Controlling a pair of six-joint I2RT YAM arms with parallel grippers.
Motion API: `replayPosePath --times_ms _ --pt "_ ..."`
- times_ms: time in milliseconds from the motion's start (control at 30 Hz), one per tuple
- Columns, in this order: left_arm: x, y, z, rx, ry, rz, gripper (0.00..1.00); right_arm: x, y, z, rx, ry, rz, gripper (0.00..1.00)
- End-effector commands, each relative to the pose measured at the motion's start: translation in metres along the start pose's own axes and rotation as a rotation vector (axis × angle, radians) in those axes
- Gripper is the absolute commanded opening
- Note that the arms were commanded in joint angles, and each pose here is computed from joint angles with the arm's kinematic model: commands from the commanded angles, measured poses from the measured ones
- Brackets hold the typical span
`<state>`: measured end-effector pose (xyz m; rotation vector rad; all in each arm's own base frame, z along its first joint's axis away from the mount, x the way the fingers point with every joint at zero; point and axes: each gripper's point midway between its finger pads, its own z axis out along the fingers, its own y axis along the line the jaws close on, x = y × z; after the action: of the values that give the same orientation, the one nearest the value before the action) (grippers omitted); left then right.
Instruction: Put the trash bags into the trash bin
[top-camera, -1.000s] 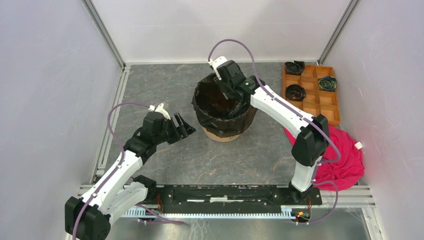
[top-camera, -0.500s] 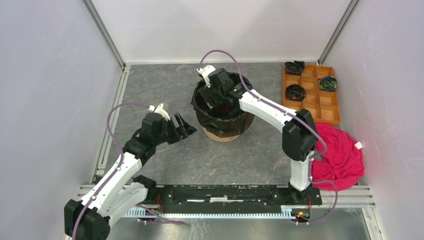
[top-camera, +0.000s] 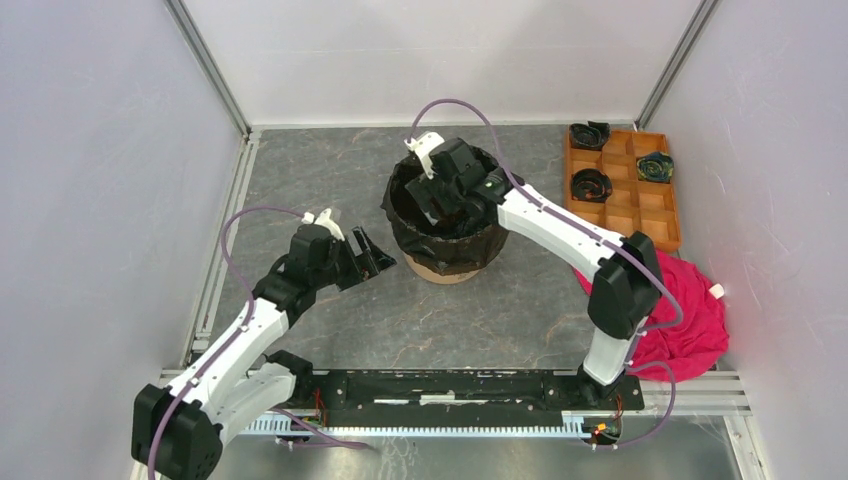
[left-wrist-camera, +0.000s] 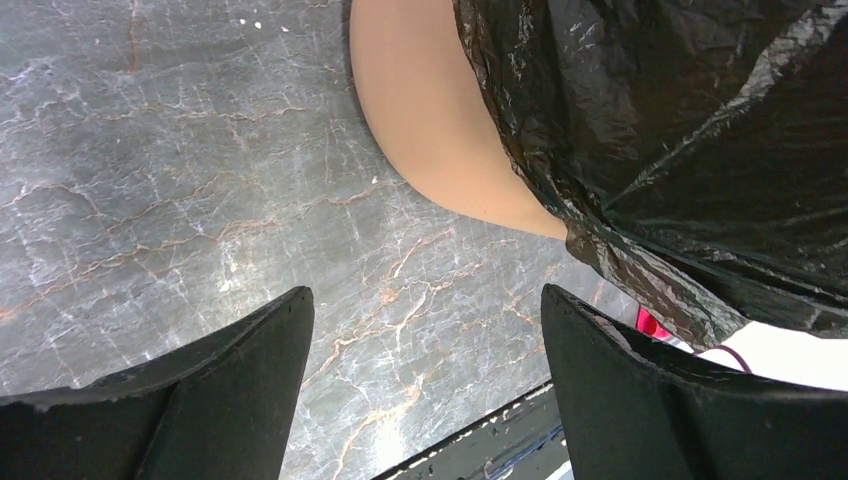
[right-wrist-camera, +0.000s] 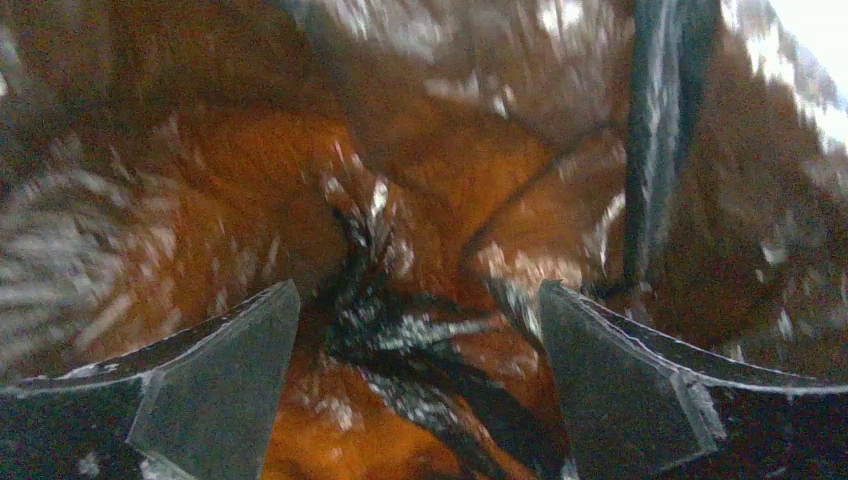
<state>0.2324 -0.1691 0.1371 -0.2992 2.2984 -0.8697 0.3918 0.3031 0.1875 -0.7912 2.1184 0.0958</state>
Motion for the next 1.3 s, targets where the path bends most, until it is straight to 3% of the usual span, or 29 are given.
replayPosePath --times_ms 0,67,133,200,267,333,467,733,867,967,1167,1267 --pt "-0.005 -0.019 0.007 0.094 -0.007 -0.003 0.89 0.025 -0.024 -0.015 0.039 0.068 -0.027 0.94" --pt "-0.004 -0.021 0.006 0.107 -0.003 -0.016 0.89 0.037 -0.045 -0.010 0.136 0.123 -0.033 0.81" --pt "-0.005 -0.024 0.001 0.115 -0.011 -0.018 0.90 0.047 -0.065 -0.008 0.260 0.190 -0.060 0.51" --pt "-0.007 -0.024 -0.006 0.109 -0.032 -0.014 0.90 0.045 -0.070 -0.006 0.304 0.207 -0.067 0.37" --pt "-0.008 -0.022 -0.010 0.097 -0.047 -0.009 0.91 0.035 -0.063 -0.007 0.292 0.181 -0.063 0.38" --pt "-0.008 -0.019 -0.012 0.088 -0.052 -0.009 0.91 0.021 -0.050 -0.010 0.243 0.128 -0.049 0.46" --pt "-0.007 -0.018 -0.008 0.081 -0.043 -0.011 0.91 0.000 0.001 -0.010 -0.021 -0.012 0.020 0.54" --pt "-0.013 -0.024 -0.002 0.094 -0.038 -0.002 0.91 0.018 0.071 0.028 -0.278 0.015 0.082 0.53" --pt "-0.010 -0.020 0.000 0.079 -0.026 0.004 0.91 0.003 0.107 0.021 -0.480 -0.058 0.096 0.54" --pt "-0.007 -0.017 0.000 0.074 -0.022 -0.004 0.91 0.009 0.086 0.024 -0.382 -0.059 0.097 0.59" --pt "-0.004 -0.015 0.000 0.078 -0.021 -0.007 0.92 0.064 -0.030 0.039 0.171 0.129 0.051 0.61" --pt "-0.003 -0.015 0.003 0.083 -0.014 -0.010 0.92 0.066 -0.038 0.039 0.206 0.143 0.016 0.64"
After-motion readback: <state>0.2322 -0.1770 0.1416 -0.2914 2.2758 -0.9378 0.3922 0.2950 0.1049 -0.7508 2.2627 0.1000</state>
